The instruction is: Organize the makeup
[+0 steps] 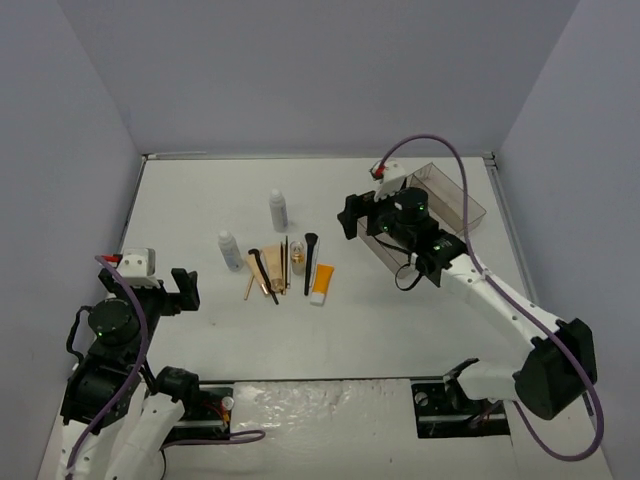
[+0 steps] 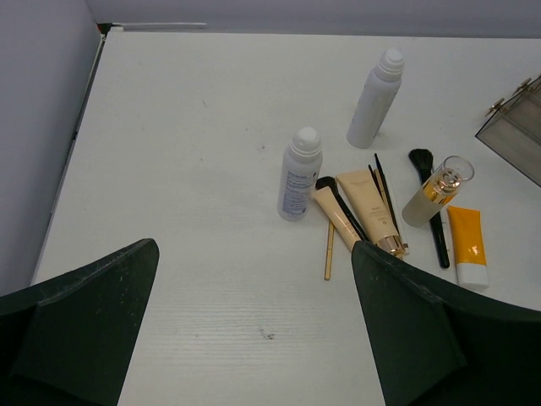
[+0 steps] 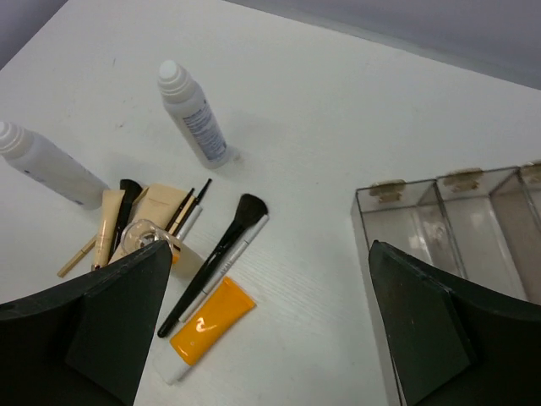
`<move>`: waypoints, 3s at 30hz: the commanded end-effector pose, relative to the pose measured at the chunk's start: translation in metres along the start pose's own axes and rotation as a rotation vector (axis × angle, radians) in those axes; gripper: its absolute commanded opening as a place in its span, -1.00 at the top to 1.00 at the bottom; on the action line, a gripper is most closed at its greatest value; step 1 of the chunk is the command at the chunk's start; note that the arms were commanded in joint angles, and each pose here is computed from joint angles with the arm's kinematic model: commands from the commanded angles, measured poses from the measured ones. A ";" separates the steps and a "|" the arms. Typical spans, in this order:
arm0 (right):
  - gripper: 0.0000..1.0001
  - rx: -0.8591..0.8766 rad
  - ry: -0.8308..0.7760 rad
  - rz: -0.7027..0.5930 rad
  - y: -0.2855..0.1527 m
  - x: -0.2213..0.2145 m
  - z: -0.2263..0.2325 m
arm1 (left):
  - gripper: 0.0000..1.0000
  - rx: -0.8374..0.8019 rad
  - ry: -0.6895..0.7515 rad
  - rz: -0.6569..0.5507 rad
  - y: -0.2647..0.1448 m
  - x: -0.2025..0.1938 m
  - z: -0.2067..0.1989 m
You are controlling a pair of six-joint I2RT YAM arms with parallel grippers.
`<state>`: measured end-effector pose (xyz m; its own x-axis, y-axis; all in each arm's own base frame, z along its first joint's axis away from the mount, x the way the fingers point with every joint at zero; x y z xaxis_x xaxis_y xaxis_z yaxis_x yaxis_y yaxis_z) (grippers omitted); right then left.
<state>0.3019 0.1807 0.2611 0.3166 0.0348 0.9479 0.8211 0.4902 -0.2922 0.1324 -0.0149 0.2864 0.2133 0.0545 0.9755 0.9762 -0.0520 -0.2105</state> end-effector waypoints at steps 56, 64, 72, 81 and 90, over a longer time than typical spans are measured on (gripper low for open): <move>1.00 0.202 -0.219 -0.145 0.227 0.056 0.106 | -0.94 0.002 -0.025 -0.046 0.010 0.014 -0.003; 1.00 -0.002 -0.167 -0.284 0.178 0.136 0.041 | -0.94 0.011 -0.027 -0.049 0.009 0.015 -0.002; 1.00 -0.343 -0.087 -0.302 0.133 0.151 -0.101 | -0.94 0.029 -0.028 -0.051 0.009 0.014 0.000; 1.00 -0.580 0.041 -0.352 0.096 0.137 -0.229 | -0.94 0.024 -0.028 -0.050 0.010 0.013 0.000; 1.00 -0.641 0.054 -0.310 0.100 0.115 -0.278 | -0.94 0.018 -0.025 -0.040 0.012 0.013 -0.002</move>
<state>0.5372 -0.0020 0.2587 0.2221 -0.0606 0.9731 0.9639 -0.1370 -0.2285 0.1371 -0.0138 0.2838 0.2320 0.0550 0.9712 0.9726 -0.0311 -0.2305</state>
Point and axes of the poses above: each gripper's point midway between its finger pads, its own y axis out along the fingers, its own z axis along the line the jaws close on, x = y × z, the point moved 6 cm from there along -y, back along the fingers, and after that the axes turned 1 degree about -y, right-handed, at the moved point
